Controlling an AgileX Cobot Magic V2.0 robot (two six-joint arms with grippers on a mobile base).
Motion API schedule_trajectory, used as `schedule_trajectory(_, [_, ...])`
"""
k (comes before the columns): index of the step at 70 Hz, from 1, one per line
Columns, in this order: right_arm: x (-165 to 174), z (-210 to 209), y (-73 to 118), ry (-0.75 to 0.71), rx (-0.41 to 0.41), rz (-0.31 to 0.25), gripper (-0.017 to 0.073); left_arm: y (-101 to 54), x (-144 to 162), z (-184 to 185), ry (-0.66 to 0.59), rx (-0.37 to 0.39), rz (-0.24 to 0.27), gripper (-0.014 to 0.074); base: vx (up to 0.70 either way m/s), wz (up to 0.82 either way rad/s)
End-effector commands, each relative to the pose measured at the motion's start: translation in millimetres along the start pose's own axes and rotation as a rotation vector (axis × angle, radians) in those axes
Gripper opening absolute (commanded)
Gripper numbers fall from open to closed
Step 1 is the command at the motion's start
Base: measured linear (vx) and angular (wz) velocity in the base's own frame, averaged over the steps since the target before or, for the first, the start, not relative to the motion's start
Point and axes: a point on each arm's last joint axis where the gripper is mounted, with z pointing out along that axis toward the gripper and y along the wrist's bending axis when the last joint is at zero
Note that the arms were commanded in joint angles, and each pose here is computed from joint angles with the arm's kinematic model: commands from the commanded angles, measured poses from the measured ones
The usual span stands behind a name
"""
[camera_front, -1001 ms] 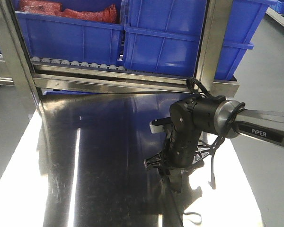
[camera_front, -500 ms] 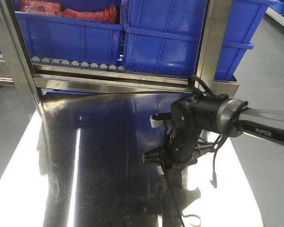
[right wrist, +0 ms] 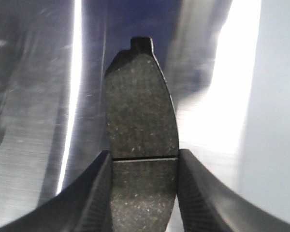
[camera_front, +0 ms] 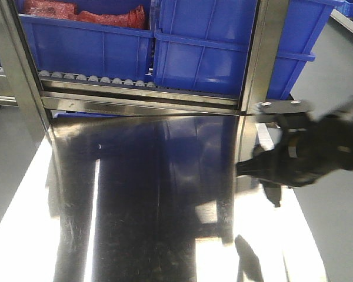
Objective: Move and align brake pads A on conveyor
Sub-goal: 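Lift the brake pad with the right gripper, holding both pads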
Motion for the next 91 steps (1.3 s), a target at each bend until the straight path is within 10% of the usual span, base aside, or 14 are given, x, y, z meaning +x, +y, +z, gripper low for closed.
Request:
schedule_trajectory(1, [3, -44, -21.7, -0.196, 0.003, -0.002, -0.0001, -0.7, -17, -4, -0.113, 0.005, -0.005, -0.0006, 0.0, 0.0])
schedule_trajectory(31, [88, -136, -53.9, -0.586, -0.004, -0.022, 0.0, -0.7, -16, -4, -0.109, 0.005, -0.005, -0.0006, 0.0, 0.0])
schedule_trajectory(91, [162, -130, -60.4, -0.887, -0.069, -0.063, 0.0001, -0.7, -16, -4, -0.109, 0.005, -0.005, -0.0006, 0.0, 0.0])
